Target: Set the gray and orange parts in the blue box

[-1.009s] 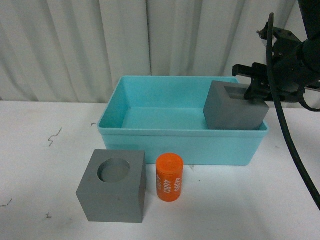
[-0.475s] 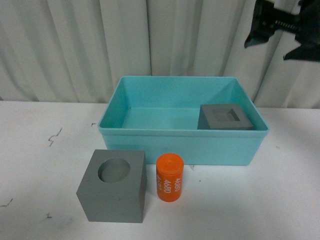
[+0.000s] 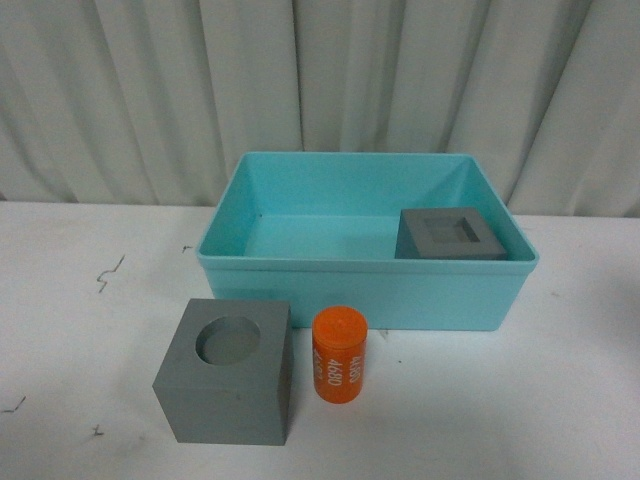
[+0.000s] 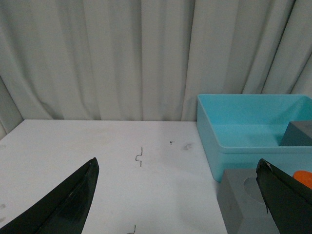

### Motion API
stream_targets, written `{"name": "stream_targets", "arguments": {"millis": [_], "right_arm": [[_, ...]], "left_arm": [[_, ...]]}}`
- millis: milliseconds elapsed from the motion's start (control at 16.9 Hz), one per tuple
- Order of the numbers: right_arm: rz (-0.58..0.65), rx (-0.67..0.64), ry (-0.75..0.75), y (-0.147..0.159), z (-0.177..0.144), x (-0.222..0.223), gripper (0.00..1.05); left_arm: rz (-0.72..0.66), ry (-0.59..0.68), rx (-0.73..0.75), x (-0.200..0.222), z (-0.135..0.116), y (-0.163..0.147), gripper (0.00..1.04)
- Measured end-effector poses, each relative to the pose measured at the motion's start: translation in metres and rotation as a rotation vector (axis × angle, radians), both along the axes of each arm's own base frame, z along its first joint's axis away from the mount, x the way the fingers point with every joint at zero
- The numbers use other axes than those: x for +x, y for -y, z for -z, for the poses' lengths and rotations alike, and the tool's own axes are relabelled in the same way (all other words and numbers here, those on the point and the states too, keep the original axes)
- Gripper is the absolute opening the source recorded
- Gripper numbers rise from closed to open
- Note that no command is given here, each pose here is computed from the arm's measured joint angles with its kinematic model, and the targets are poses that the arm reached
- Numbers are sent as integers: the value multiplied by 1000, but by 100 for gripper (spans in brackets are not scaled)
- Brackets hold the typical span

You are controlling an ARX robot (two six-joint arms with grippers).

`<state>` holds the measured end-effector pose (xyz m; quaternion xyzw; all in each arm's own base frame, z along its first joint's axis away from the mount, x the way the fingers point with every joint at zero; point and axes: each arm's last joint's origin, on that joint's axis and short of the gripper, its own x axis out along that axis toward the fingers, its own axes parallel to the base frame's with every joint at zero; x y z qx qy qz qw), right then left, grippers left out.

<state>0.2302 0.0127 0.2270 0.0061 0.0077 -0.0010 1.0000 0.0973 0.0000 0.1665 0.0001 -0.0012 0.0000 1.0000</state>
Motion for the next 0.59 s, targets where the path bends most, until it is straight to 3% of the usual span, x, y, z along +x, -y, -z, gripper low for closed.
{"name": "stream_targets", "arguments": {"millis": [237, 593], "right_arm": [[-17, -10, -4, 3, 9, -11, 1], [15, -9, 25, 15, 13, -27, 2]], "left_arm": [[0, 0, 0, 0, 0, 0, 98], [0, 0, 0, 0, 0, 0, 98]]}}
